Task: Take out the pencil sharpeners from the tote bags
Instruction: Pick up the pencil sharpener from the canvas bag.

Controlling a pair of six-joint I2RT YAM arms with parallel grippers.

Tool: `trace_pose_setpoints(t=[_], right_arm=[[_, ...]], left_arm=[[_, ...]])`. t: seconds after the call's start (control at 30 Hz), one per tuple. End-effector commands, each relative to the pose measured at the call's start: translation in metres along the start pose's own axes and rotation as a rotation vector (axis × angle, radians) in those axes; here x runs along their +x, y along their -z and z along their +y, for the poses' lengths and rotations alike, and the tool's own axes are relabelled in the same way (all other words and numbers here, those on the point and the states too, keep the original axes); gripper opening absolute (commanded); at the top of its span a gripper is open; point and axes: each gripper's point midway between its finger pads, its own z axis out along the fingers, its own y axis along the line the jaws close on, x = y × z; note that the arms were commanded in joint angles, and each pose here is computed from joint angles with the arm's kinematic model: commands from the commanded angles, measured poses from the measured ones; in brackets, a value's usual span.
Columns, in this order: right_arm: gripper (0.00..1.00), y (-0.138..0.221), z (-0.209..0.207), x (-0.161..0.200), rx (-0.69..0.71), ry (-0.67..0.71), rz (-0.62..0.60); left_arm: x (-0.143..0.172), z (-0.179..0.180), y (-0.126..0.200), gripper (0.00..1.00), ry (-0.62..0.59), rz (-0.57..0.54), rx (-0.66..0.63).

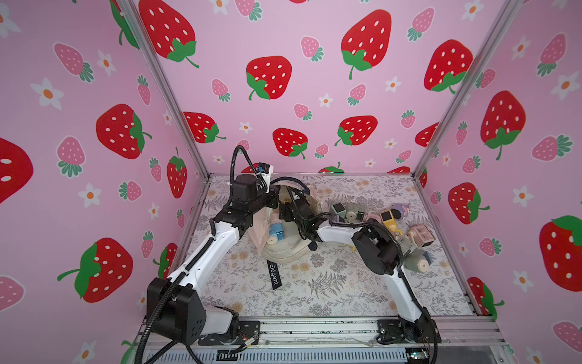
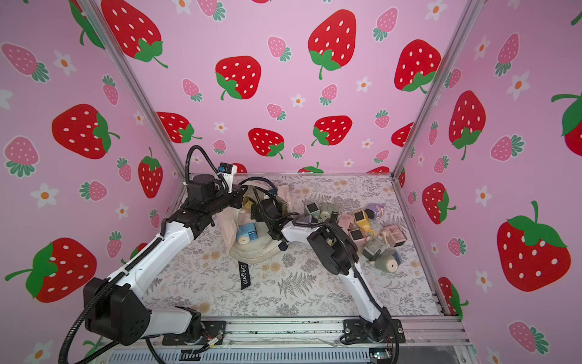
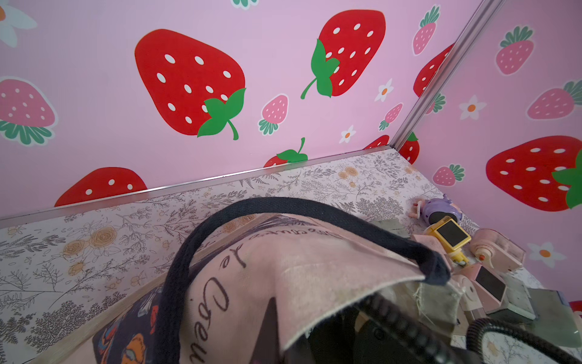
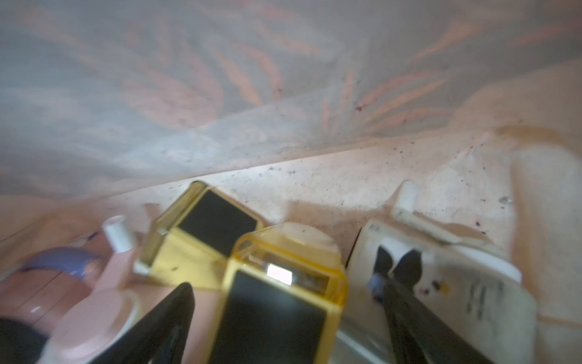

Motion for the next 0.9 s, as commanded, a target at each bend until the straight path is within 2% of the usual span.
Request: trace_pose_setpoints(t=[0.0, 0.2, 0.53, 0.73, 0.87], right_arm=[[0.94, -0.009, -0.013, 0.01, 0.054, -0.021, 0.039], [0.87, -0.012, -0.016, 0.018, 0.061, 0.008, 0.063], [0.62, -0.003, -0.003, 0.018, -0.021, 0.101, 0.086], [0.62, 0.0, 0.001, 0.016, -0.044, 0.15, 0.107], [0.57, 0.011, 0.013, 0.006, -0.114, 0.174, 0.068]], left_arm=[[-0.04, -0.017, 0.014, 0.0, -0.031, -0.129, 0.064], [-0.04, -0.016, 0.012, 0.0, -0.03, -0.126, 0.063], [-0.04, -0.015, 0.013, 0.0, -0.031, -0.128, 0.057], [-0.04, -0.016, 0.013, 0.0, -0.031, -0.125, 0.059], [-0.04, -0.016, 0.013, 0.0, -0.032, -0.127, 0.058]])
